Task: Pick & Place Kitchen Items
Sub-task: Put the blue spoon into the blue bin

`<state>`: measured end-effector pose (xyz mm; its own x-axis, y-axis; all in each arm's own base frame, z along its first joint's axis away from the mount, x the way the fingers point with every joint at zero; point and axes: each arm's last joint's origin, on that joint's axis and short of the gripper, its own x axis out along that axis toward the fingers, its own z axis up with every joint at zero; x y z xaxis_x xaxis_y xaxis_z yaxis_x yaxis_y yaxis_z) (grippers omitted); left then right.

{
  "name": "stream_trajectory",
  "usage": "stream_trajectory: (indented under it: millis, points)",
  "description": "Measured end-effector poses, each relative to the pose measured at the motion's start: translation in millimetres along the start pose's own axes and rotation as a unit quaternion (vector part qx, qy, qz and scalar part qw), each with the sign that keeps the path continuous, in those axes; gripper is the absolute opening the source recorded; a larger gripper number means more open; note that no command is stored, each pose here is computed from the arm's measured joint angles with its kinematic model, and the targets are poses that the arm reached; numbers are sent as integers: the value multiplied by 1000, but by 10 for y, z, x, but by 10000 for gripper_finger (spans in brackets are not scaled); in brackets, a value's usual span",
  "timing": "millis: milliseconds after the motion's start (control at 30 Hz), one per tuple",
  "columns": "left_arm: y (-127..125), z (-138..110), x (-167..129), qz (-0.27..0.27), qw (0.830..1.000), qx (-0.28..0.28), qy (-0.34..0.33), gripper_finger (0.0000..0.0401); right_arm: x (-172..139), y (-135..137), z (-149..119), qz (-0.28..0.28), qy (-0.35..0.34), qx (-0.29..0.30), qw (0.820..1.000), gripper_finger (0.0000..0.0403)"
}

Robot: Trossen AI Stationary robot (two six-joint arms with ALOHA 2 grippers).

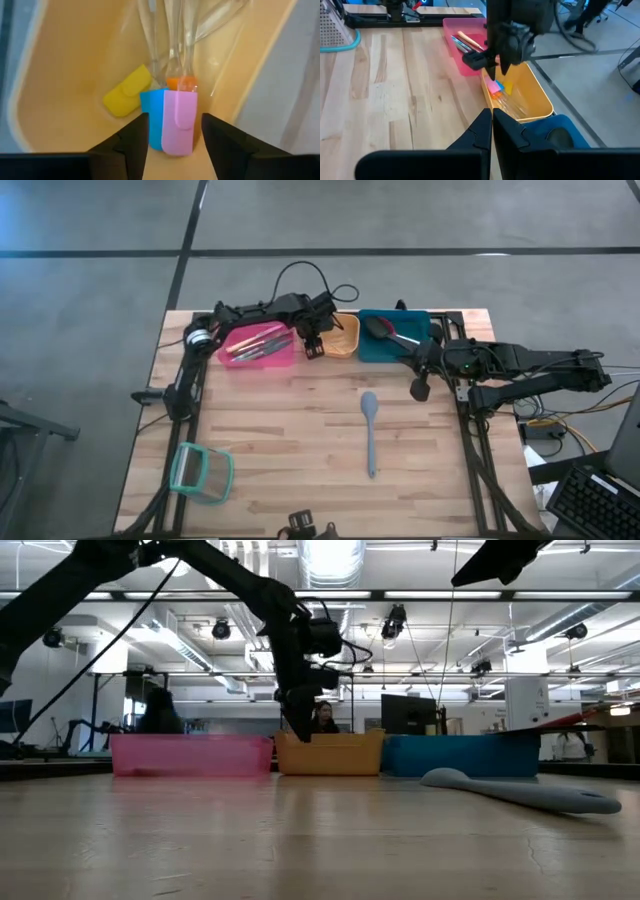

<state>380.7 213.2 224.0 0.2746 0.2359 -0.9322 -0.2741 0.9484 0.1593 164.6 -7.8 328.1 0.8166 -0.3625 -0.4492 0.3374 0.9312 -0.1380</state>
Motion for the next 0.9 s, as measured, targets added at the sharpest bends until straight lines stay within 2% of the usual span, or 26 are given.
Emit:
stream_trajectory:
  millis: [200,367,467,567,667,767,900]
  points:
    - [-7,13,-385,8,1000,-2,-30,186,3,1,0,0,1,3,1000,8]
    - [-83,-27,-828,11,996,-48,-78,187,35,15,-26,1,8,37,999,8]
    - [-243,-119,-1058,4,993,-59,-101,183,71,47,-73,2,16,50,999,8]
    - [-501,-225,-1209,-7,988,-43,-150,176,154,122,-148,-21,32,40,998,8]
    - [-770,-376,-1305,-20,977,-17,-213,170,264,225,-216,-52,52,40,997,8]
    - [-1003,-592,-1365,-29,961,5,-275,166,367,382,-251,-40,68,59,995,8]
    - [-1236,-924,-1399,-10,928,17,-371,163,459,672,-278,-9,90,62,994,8]
